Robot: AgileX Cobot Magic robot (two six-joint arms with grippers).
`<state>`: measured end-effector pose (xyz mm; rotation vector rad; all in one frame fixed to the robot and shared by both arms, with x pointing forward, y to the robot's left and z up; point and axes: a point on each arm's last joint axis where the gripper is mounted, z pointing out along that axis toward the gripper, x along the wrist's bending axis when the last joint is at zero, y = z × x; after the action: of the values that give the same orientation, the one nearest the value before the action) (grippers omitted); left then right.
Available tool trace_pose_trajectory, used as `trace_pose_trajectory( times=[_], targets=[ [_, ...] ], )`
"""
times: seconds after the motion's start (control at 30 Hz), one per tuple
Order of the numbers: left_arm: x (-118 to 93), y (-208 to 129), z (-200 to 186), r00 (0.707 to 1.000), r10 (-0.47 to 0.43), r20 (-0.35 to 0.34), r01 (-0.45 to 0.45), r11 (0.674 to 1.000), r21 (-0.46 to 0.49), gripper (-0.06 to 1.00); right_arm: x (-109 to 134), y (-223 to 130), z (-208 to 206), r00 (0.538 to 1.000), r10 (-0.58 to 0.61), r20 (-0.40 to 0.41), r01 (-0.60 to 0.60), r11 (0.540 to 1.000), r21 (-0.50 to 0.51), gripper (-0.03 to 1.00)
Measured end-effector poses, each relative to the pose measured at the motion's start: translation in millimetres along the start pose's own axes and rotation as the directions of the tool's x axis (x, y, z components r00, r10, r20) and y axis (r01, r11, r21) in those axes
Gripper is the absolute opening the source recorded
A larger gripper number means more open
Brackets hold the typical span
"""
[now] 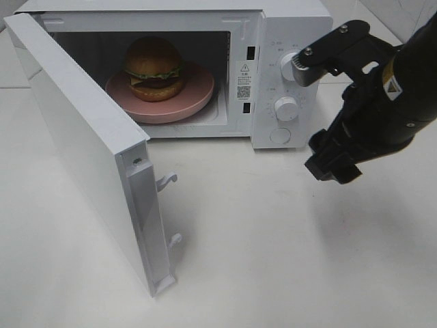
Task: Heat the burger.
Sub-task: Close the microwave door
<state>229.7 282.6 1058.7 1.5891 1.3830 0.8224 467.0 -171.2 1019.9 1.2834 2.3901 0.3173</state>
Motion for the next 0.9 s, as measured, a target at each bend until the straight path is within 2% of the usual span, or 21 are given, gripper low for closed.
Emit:
trace_pose_trajectory(
  times=[0.1, 0.4, 0.53, 0.9],
  targets=[
    [0, 0, 0, 1.000, 0.000, 0.000, 0.000, 1.000, 0.000, 0.99, -4, -13, -12, 1.000, 0.024, 0.018, -0.026, 0.995, 0.097, 0.76],
    [0, 0, 0, 1.000, 0.000, 0.000, 0.000, 1.000, 0.000, 0.99, -9, -34, -44, 0.996, 0.091, 0.006, -0.091, 0.983, 0.162, 0.75],
    [0, 0, 0, 1.000, 0.000, 0.000, 0.000, 1.000, 0.000, 0.99, -12, -42, -57, 0.994, 0.106, 0.002, -0.105, 0.982, 0.159, 0.75],
    [0, 0, 0, 1.000, 0.000, 0.000, 0.000, 1.000, 0.000, 0.99, -24, -72, -109, 0.987, 0.161, -0.005, -0.161, 0.986, 0.033, 0.75]
  ],
)
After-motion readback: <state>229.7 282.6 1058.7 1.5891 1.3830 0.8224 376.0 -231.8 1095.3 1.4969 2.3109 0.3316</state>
